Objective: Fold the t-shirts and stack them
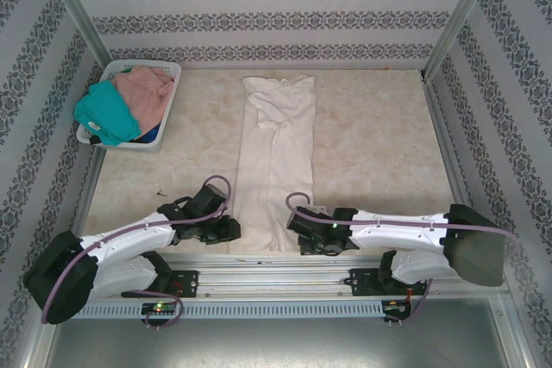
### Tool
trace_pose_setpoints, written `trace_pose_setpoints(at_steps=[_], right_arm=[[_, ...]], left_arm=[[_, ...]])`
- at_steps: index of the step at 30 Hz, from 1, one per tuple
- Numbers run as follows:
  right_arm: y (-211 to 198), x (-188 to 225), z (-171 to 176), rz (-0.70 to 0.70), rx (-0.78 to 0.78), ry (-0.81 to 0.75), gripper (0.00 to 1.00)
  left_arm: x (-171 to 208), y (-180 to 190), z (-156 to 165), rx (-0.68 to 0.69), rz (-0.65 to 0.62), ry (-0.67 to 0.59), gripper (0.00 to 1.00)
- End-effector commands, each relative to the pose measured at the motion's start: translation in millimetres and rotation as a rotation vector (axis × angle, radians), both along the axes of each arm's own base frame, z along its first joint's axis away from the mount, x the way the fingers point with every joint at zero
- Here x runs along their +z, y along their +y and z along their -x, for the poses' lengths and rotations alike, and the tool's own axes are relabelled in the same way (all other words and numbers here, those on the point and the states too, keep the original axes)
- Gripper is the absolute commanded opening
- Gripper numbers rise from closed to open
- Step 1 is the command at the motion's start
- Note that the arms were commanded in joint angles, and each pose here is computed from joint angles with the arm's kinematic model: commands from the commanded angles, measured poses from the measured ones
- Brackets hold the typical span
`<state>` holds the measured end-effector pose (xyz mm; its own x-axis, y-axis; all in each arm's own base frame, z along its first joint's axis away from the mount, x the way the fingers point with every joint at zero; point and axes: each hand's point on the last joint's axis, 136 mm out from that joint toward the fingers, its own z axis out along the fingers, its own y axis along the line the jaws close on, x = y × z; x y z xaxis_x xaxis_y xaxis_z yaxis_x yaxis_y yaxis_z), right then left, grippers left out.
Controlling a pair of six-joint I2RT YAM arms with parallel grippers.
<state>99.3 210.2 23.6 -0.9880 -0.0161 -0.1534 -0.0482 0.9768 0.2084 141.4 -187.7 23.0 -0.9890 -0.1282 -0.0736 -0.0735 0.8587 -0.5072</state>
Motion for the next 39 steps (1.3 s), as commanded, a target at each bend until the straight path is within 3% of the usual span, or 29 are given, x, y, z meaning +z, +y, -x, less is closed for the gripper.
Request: trace_pose_setpoints(at_steps=[1, 6, 10, 13, 19, 28, 32, 39], right_arm=[[-8, -3, 3, 0.000, -0.015, 0.011, 0.16], [-9, -3, 8, -0.011, -0.013, 0.026, 0.34], [-5, -7, 14, -0.015, 0.003, 0.049, 0.39], [-3, -10, 17, -0.004, 0.013, 0.063, 0.41], [-3, -10, 15, -0.003, 0.011, 0.053, 0.34], [-3, -7, 13, -0.008, 0.013, 0.040, 0.27], [-2, 1, 8, -0.019, 0.017, 0.013, 0.18], [1, 10, -1, -0.041, 0.036, -0.016, 0.12]], left_arm=[[-16, 10, 22, 0.002, -0.054, 0.086, 0.35], [-26, 8, 28, -0.013, -0.067, 0.110, 0.34], [-20, 2, 28, -0.030, -0.050, 0.108, 0.32], [-13, 16, 34, -0.037, -0.120, 0.112, 0.35], [-6, 42, 41, 0.009, -0.217, 0.107, 0.38], [4, -2, 28, -0.005, -0.033, 0.053, 0.38], [7, -7, 26, 0.007, -0.016, 0.044, 0.39], [18, -15, 23, 0.010, 0.035, 0.025, 0.40]])
